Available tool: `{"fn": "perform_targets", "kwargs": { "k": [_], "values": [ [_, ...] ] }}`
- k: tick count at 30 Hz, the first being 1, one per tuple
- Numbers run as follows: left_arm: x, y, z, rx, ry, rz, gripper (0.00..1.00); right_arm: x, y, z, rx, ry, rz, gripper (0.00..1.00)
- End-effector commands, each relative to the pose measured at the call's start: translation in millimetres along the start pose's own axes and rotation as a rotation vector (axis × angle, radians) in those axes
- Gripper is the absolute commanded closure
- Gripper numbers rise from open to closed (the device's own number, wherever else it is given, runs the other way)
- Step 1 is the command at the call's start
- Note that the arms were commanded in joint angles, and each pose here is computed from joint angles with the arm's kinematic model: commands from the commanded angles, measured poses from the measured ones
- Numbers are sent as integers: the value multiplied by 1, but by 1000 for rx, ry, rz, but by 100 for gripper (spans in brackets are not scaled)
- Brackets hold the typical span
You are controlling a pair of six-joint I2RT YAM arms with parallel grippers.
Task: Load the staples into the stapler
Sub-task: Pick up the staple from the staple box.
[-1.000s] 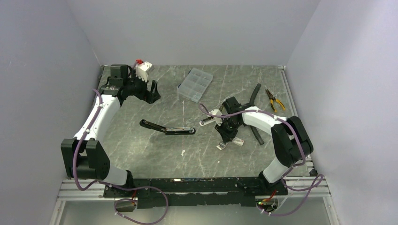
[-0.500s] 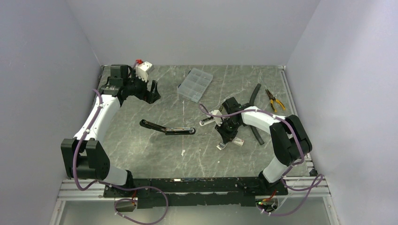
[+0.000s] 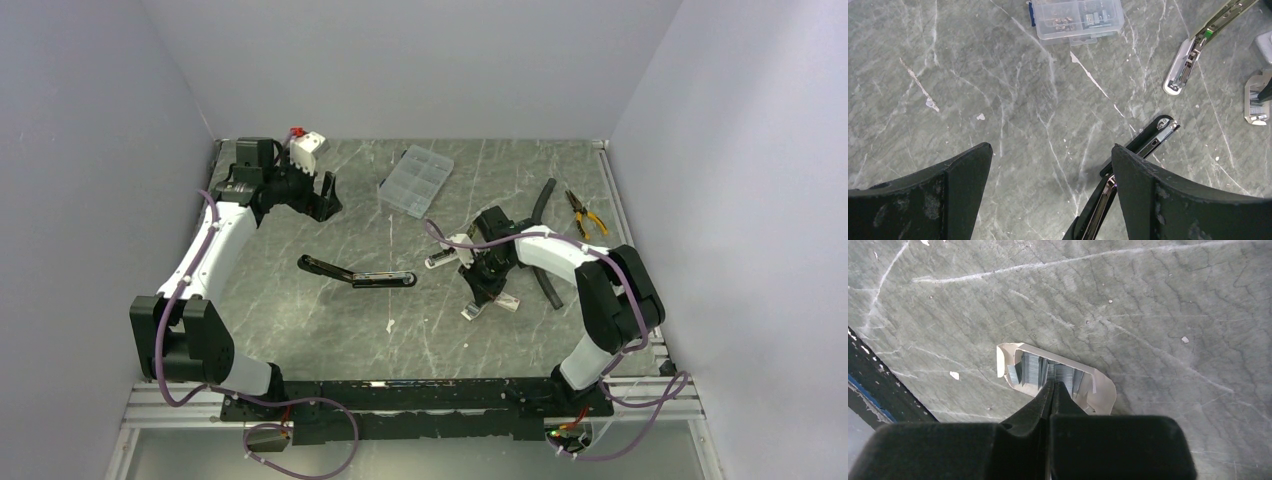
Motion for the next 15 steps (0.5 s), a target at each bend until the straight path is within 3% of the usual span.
{"fn": "perform_targets", "kwargs": {
  "k": [1, 9, 15],
  "values": [
    [-2, 12, -7, -29, 5, 58, 6, -2, 16, -13, -49, -5, -3, 100],
    [-16, 13, -3, -59, -79, 67, 6, 3, 24, -32, -109, -5, -41, 100],
    [-52, 27, 2, -166, -292, -45, 6, 8, 70, -73, -358, -2, -116, 100]
  ]
}}
Point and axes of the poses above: each gripper's point midway between its finger pads, its own z axis out along the fingers, its own x axis along the line the jaws close on, y = z × x, the point moved 1 cm from there along -z, back along the fingers, and after that the axes turned 6 degrees about -z, right-handed, at the moved point
